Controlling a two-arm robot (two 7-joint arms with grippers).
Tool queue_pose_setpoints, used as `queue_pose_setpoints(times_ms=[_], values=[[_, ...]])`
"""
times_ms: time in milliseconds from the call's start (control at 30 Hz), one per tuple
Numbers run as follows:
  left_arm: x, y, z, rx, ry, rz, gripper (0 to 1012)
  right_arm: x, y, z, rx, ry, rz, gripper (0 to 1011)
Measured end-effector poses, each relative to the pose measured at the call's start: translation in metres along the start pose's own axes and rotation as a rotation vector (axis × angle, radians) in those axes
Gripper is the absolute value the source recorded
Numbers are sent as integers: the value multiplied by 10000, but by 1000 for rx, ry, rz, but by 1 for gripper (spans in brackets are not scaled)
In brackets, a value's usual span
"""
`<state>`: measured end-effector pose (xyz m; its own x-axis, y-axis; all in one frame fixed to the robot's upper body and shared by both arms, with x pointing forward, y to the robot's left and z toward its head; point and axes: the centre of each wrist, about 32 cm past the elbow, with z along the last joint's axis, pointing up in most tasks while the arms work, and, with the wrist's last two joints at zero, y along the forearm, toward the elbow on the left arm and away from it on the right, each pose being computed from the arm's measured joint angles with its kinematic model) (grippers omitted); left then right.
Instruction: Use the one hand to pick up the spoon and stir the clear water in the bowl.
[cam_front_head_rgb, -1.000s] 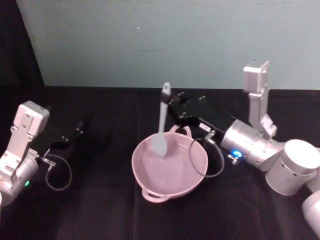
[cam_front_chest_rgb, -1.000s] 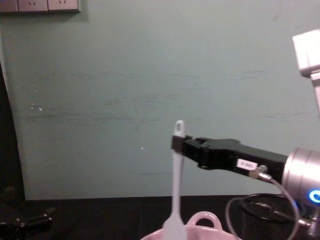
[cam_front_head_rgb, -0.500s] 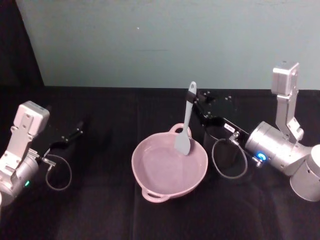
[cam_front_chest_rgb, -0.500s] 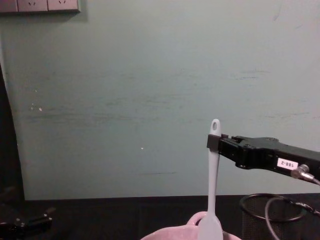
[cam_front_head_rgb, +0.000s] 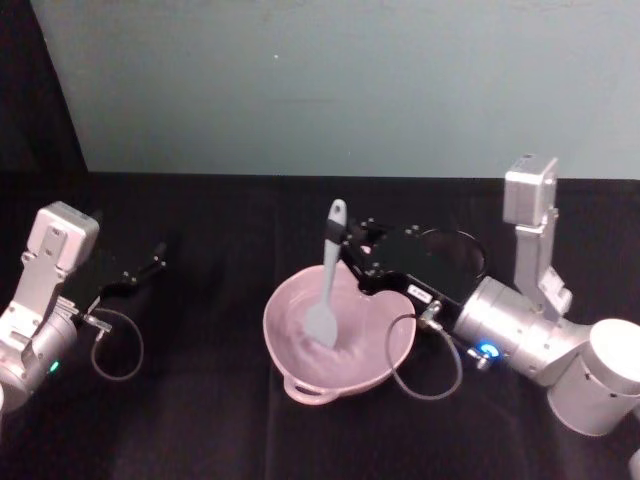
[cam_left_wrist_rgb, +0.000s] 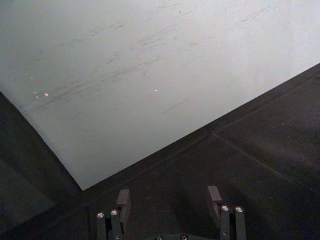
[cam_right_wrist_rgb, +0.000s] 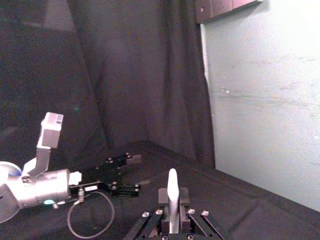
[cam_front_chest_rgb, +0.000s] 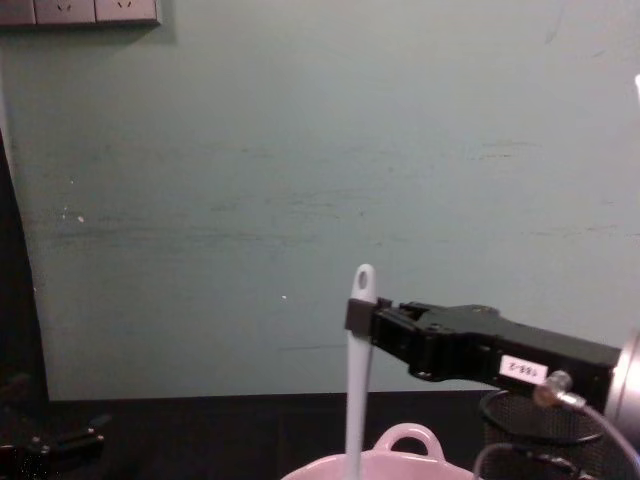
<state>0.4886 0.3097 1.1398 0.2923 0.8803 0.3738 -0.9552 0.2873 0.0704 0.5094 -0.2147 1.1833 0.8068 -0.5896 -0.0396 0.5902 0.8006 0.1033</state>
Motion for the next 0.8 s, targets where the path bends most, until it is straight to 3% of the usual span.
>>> queue_pose_setpoints(times_ms=[233, 433, 633, 800], values=[[0, 0, 0, 0, 0, 0, 1005, -18, 171, -53, 2, 17, 27, 117], [0, 0, 0, 0, 0, 0, 1005, 81, 290, -76, 4, 16, 14, 117], [0, 0, 0, 0, 0, 0, 1005, 220, 283, -50, 7, -2, -29, 117], [0, 0, 0, 0, 0, 0, 1005, 354, 161, 12, 9, -25, -86, 116]])
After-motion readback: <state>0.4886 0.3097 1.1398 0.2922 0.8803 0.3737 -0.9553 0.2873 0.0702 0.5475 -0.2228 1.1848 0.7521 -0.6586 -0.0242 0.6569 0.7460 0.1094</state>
